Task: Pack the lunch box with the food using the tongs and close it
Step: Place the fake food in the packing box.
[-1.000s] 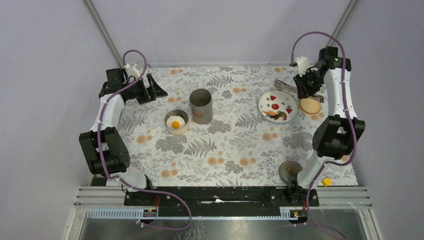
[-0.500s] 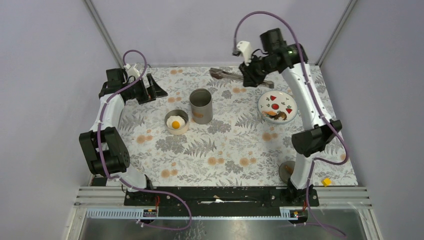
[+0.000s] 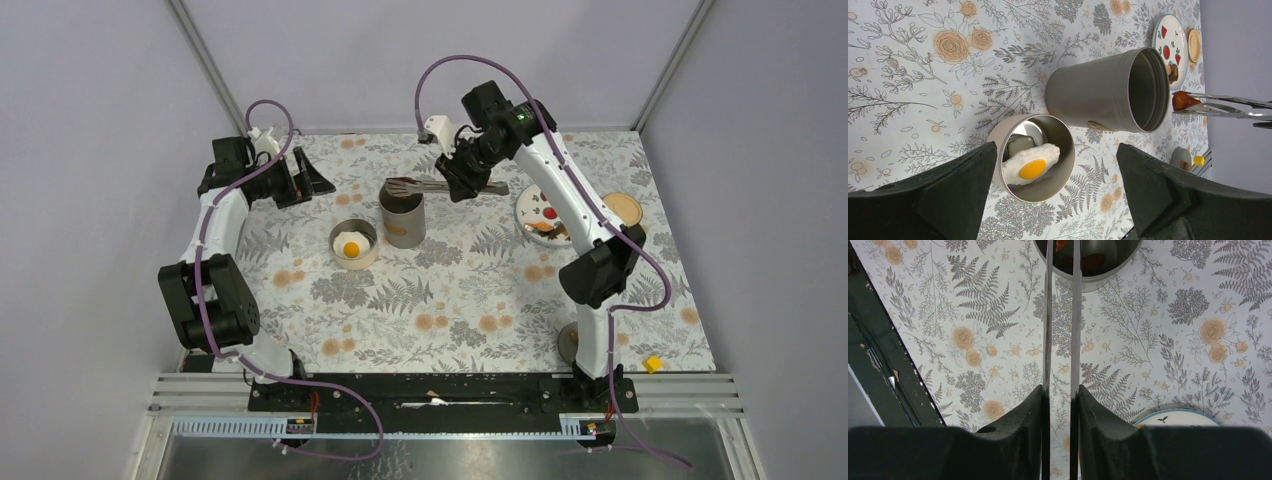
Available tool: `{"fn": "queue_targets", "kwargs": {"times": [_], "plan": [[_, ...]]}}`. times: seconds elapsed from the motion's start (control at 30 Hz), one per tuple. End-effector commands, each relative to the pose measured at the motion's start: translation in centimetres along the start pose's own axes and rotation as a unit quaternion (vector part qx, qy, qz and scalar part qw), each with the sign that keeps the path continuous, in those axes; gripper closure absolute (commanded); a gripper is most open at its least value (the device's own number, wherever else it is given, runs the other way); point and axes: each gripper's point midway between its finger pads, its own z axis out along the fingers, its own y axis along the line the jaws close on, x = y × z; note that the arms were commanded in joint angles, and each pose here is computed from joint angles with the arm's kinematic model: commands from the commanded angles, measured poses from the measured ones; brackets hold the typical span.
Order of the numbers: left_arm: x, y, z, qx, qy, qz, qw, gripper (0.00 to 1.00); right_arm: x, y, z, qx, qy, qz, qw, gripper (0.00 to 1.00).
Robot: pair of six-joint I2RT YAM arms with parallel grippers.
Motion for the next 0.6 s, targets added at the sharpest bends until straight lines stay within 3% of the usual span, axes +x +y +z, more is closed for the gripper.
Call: {"fn": "queue_targets", "kwargs": {"times": [0.0, 0.23, 0.57], "plan": [[-0.7, -0.4, -0.2, 0.009, -0.015, 0.02, 1.0, 0.01, 0.5, -0.4, 1.1, 0.001, 0.012, 0.013, 1.0, 0.75], [-0.7, -0.3, -0.3, 0.008, -0.015, 0.02, 1.0, 0.01, 1.2, -1.3, 2.2, 0.009, 0.026, 0.015, 0.999, 0.74], [-0.6, -0.3, -0.2, 0.008, -0.015, 0.02, 1.0, 0.01, 1.1, -1.6, 2.3, 0.017, 0.029, 0.013, 0.999, 0.58]]}}
